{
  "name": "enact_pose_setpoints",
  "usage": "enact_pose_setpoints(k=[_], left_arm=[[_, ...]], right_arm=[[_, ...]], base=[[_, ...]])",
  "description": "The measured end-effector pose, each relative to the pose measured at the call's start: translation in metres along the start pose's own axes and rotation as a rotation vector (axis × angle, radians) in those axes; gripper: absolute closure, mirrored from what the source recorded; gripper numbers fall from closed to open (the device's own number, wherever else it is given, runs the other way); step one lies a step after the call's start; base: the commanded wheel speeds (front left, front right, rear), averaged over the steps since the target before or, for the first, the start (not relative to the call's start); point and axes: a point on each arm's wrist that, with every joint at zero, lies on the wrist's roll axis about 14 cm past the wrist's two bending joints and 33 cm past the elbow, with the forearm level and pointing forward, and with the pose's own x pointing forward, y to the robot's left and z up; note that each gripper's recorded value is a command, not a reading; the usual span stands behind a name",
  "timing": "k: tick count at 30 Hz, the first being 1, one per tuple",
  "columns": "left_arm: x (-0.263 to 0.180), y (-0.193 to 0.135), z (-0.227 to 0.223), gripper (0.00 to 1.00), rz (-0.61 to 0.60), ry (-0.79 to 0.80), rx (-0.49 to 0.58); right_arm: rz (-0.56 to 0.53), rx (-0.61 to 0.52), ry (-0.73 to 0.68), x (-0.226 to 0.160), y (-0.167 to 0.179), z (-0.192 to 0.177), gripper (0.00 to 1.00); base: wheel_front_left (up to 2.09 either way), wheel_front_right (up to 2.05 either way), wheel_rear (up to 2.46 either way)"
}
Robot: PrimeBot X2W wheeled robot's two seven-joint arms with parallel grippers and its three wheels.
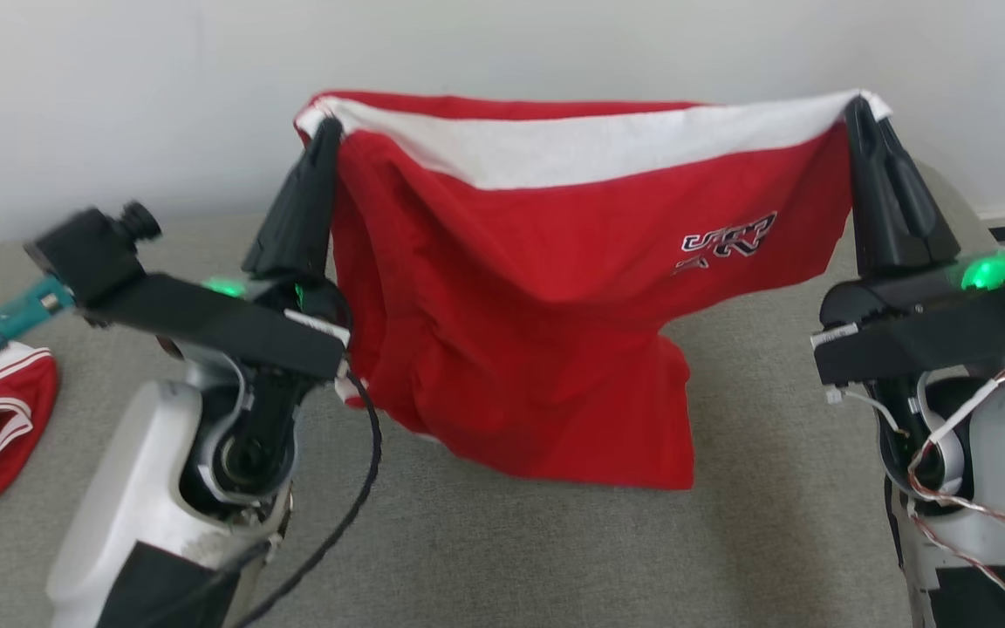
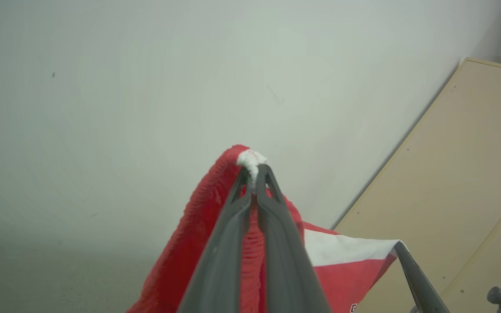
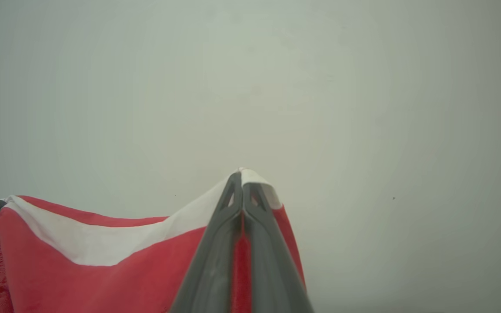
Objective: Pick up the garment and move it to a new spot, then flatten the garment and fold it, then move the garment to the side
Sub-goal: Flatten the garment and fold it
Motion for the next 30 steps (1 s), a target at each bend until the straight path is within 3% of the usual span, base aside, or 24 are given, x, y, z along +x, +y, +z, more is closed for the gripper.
enact_pose_setpoints(k=[10, 17, 22, 30], left_arm=[[0.04, -0.015, 0.028, 1.0, -0.083, -0.055, -0.055], [0.069, 0.012, 0.03, 1.0, -0.025, -0.083, -0.015], [0.089, 0.037, 0.046, 1.0, 0.034, -0.179, 0.015], [0.106, 0.054, 0.08, 1.0, 0.035, -0.374, 0.05]], right_arm=[[0.028, -0.111, -0.172, 0.034, 0.001, 0.048, 1.0], [0.041, -0.152, 0.022, 0.065, -0.01, -0.002, 1.0], [0.04, -0.178, 0.032, 0.096, -0.014, -0.016, 1.0], [0.029, -0.352, -0.207, 0.133, -0.02, 0.016, 1.0]], base=[[0.0, 0.0, 0.0], [0.0, 0.0, 0.0], [0.0, 0.0, 0.0], [0.0, 0.0, 0.0]])
